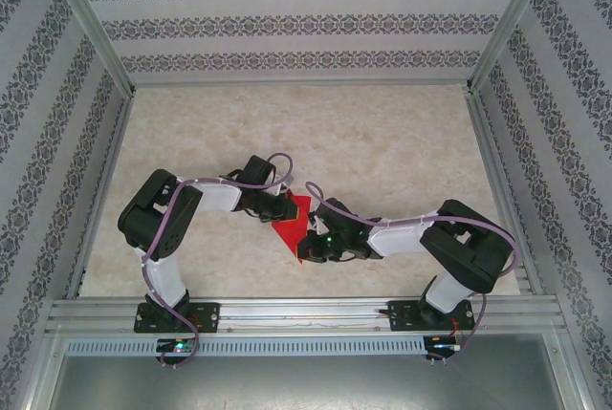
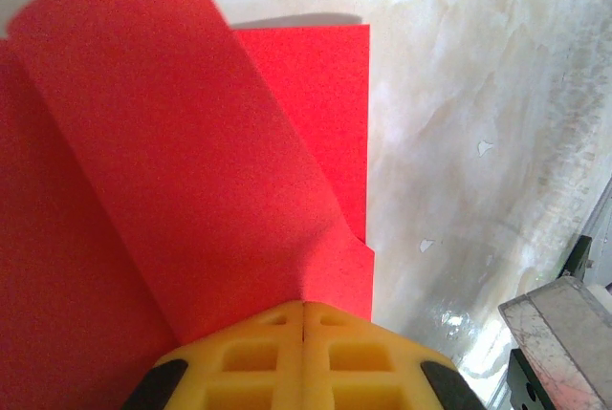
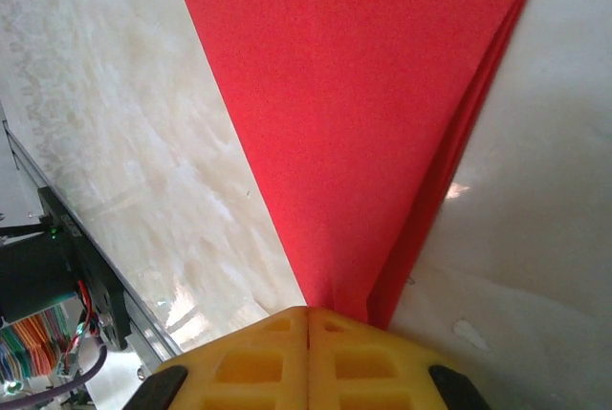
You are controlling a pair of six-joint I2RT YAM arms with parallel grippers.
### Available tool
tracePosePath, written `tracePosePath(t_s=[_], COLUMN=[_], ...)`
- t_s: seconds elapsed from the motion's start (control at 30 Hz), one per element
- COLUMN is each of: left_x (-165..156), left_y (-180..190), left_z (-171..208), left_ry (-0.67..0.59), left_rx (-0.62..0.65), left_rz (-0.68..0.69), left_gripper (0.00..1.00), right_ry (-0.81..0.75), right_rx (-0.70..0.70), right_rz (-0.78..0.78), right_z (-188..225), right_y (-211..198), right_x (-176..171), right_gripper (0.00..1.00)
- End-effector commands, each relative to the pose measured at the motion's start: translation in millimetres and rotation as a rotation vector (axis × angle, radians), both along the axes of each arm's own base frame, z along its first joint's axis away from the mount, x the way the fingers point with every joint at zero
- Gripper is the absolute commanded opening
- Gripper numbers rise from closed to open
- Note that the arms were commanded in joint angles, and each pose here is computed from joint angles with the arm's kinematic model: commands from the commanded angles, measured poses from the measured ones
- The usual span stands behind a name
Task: Fold a paper plane with a square sheet of paper (fold left side to right side)
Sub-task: Fourth fold the wing at the center of the table.
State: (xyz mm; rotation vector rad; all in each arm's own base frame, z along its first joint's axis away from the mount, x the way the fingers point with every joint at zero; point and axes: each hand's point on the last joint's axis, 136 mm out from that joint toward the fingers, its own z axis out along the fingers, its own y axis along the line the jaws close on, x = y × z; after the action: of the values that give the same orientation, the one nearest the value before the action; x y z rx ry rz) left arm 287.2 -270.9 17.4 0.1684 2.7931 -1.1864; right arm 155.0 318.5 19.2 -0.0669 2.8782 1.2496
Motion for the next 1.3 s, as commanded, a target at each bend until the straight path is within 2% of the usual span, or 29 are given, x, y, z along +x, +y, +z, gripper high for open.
tracePosePath(t_s=[0.0,1.27], left_x=[-11.7,-10.6], left_y=[18.2,18.5], left_z=[-31.2,-32.0], left_ry=[0.042,0.041], left_rx=[0.135,0.137], left_rz=[0.012,0.014], left_gripper=[0.00,0.00], right_ry=[0.021,0.027], right_rx=[-0.063,-0.043], right_rz=[0.005,0.040], right_z=[-15.7,-11.2], right_y=[-11.3,-3.7], right_x=[-8.8,-16.1], right_gripper=[0.06,0.06])
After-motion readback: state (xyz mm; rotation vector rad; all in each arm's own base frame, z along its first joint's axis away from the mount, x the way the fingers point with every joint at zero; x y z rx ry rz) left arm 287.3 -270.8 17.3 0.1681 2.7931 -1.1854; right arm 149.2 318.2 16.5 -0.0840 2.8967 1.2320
